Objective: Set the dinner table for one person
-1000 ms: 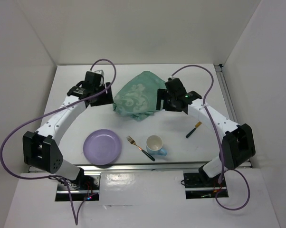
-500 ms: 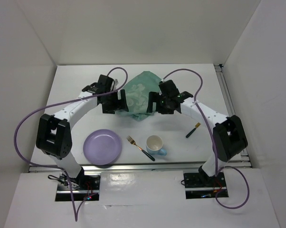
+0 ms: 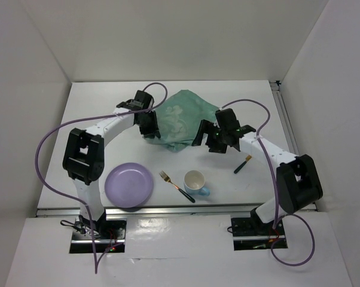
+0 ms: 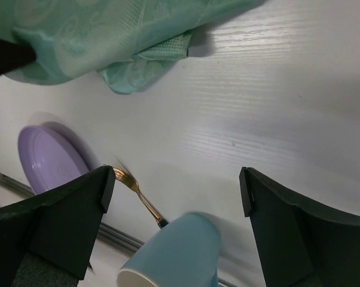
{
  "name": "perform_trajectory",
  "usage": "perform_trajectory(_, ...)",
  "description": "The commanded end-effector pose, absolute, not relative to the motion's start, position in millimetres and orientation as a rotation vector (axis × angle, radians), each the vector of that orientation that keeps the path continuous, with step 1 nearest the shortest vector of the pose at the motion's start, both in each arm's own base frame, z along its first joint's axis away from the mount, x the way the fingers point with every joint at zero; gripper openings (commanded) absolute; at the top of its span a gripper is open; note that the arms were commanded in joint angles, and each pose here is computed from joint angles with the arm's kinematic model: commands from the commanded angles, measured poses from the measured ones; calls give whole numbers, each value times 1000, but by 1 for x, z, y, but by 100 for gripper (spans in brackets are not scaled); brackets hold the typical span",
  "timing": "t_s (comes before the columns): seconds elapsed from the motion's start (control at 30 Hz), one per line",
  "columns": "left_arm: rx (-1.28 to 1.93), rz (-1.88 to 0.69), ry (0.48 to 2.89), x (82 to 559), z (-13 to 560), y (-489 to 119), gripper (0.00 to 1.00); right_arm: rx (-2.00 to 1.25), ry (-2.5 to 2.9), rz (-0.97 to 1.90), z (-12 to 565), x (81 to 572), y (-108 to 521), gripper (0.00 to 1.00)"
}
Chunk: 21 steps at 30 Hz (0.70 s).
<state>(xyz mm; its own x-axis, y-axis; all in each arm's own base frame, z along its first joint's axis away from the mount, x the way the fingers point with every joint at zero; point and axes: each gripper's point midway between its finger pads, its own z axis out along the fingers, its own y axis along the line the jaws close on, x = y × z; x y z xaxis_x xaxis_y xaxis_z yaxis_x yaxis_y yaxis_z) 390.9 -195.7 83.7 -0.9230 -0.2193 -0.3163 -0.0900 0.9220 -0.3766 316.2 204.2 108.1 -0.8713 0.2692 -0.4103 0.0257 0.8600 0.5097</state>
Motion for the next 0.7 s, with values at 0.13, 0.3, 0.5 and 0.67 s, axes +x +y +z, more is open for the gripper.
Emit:
perform_trajectory(0.13, -191, -579, 2570, 431, 145, -211, 0, 183, 2436, 807, 122, 345, 228, 97)
perform_trajectory(0.3, -167, -631, 2511, 440, 186, -218, 0, -60, 2405, 644, 109, 377, 253, 89)
perform_trajectory(0.5, -166, -681, 2469, 452, 215, -223, 0, -275, 2284, 589, 109, 395, 273, 88)
perform_trajectory(0.67, -196, -700, 2470, 458, 217, -223, 0, -326, 2262, 534, 95, 403, 270, 88)
